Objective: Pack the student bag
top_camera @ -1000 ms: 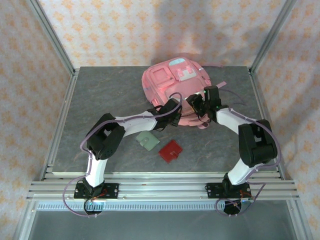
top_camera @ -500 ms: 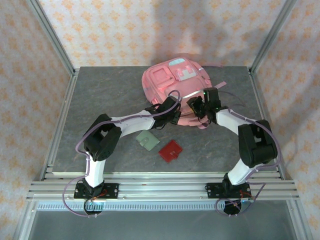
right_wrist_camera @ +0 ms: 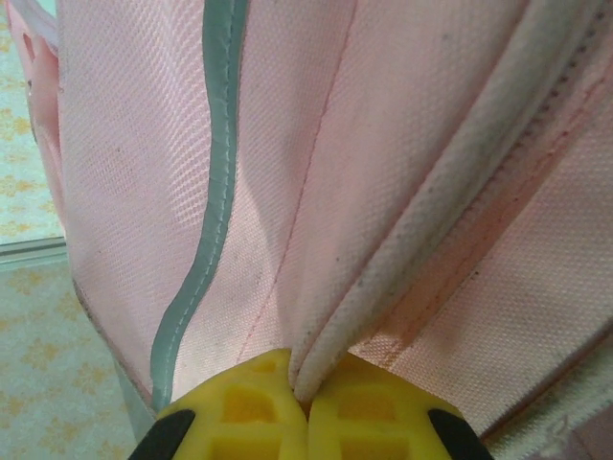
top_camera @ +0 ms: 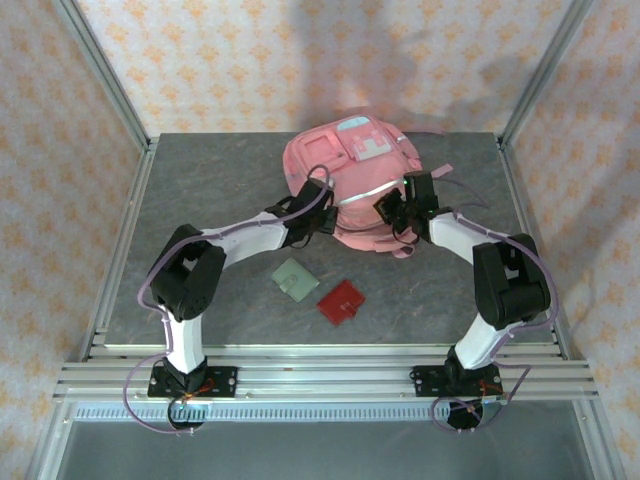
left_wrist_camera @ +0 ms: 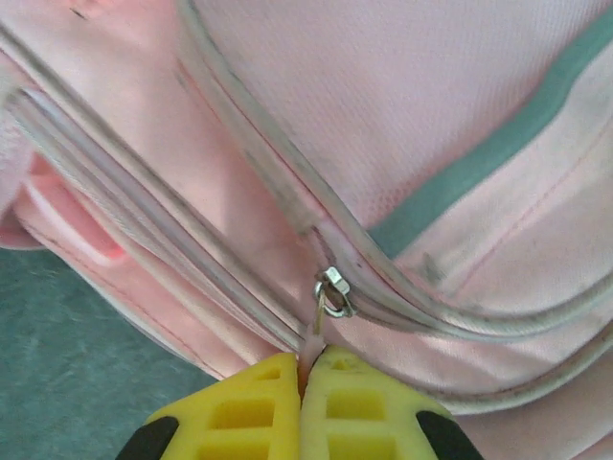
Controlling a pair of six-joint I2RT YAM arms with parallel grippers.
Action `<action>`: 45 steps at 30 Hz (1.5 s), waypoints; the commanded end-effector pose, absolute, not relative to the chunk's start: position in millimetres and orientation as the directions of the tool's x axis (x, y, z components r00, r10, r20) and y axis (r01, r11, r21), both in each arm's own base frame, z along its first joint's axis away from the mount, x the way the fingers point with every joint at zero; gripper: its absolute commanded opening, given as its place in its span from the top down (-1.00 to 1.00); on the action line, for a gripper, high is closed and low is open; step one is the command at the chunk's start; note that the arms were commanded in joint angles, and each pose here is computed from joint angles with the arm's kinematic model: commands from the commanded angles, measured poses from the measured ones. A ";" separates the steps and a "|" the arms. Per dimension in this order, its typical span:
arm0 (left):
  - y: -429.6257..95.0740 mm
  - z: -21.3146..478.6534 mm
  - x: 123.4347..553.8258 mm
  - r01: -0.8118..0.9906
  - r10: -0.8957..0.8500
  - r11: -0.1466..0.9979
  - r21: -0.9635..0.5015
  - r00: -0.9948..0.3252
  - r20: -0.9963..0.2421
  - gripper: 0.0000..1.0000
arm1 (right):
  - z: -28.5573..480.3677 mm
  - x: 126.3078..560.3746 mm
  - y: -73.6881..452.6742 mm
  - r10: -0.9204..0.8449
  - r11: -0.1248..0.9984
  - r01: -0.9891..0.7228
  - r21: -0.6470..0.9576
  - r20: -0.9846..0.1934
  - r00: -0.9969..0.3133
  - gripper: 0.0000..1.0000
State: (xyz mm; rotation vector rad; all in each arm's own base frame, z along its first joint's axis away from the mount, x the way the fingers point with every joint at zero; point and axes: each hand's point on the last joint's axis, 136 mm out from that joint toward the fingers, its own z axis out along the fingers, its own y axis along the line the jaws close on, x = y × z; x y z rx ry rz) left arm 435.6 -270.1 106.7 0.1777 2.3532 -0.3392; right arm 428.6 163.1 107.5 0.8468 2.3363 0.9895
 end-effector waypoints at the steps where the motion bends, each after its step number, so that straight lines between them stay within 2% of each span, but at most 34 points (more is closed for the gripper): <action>1: -211.5 112.7 444.8 0.052 -0.053 0.990 -0.128 -0.712 -0.700 0.64 | 129.2 449.1 143.1 0.730 0.554 0.331 0.764 -0.254 -0.635 1.00; 3: -209.3 119.1 441.9 0.047 -0.064 0.990 -0.136 -0.705 -0.707 0.34 | 134.0 448.3 148.5 0.713 0.558 0.310 0.770 -0.254 -0.654 1.00; 4: -209.0 121.9 439.3 0.046 -0.073 0.988 -0.148 -0.703 -0.708 0.25 | 136.7 446.9 151.0 0.701 0.568 0.298 0.767 -0.261 -0.664 0.92; 6: -206.1 127.7 431.7 0.038 -0.098 0.984 -0.174 -0.697 -0.711 0.09 | 145.4 442.5 153.7 0.670 0.605 0.271 0.749 -0.295 -0.681 0.51; 8: -202.1 131.6 421.8 0.036 -0.116 0.980 -0.195 -0.694 -0.711 0.00 | 156.7 435.1 154.1 0.642 0.638 0.239 0.732 -0.334 -0.690 0.21; 13: -212.9 132.9 387.1 0.104 -0.131 0.949 -0.299 -0.732 -0.669 -0.11 | 176.8 402.9 152.5 0.569 0.690 0.153 0.707 -0.401 -0.718 -0.04; 21: -272.7 97.8 314.7 0.274 0.032 0.886 -0.373 -0.840 -0.542 -0.19 | 130.2 307.3 164.3 0.401 0.749 0.104 0.654 -0.323 -0.857 -0.02; 29: -292.7 53.5 256.5 0.321 0.144 0.866 -0.382 -0.894 -0.424 -0.22 | 93.5 221.1 181.5 0.293 0.718 0.072 0.692 -0.208 -0.933 0.06; 39: -299.0 26.9 233.5 0.332 0.195 0.865 -0.377 -0.914 -0.356 -0.19 | 56.4 185.9 203.4 0.193 0.721 0.060 0.691 -0.117 -0.974 0.22; 43: -301.0 11.2 228.9 0.327 0.208 0.870 -0.370 -0.922 -0.326 -0.04 | 48.7 182.4 212.1 0.163 0.726 0.047 0.686 -0.106 -0.981 0.25; 45: -299.8 4.6 227.9 0.320 0.209 0.875 -0.364 -0.927 -0.313 0.15 | 45.7 180.6 213.6 0.155 0.731 0.043 0.681 -0.104 -0.982 0.26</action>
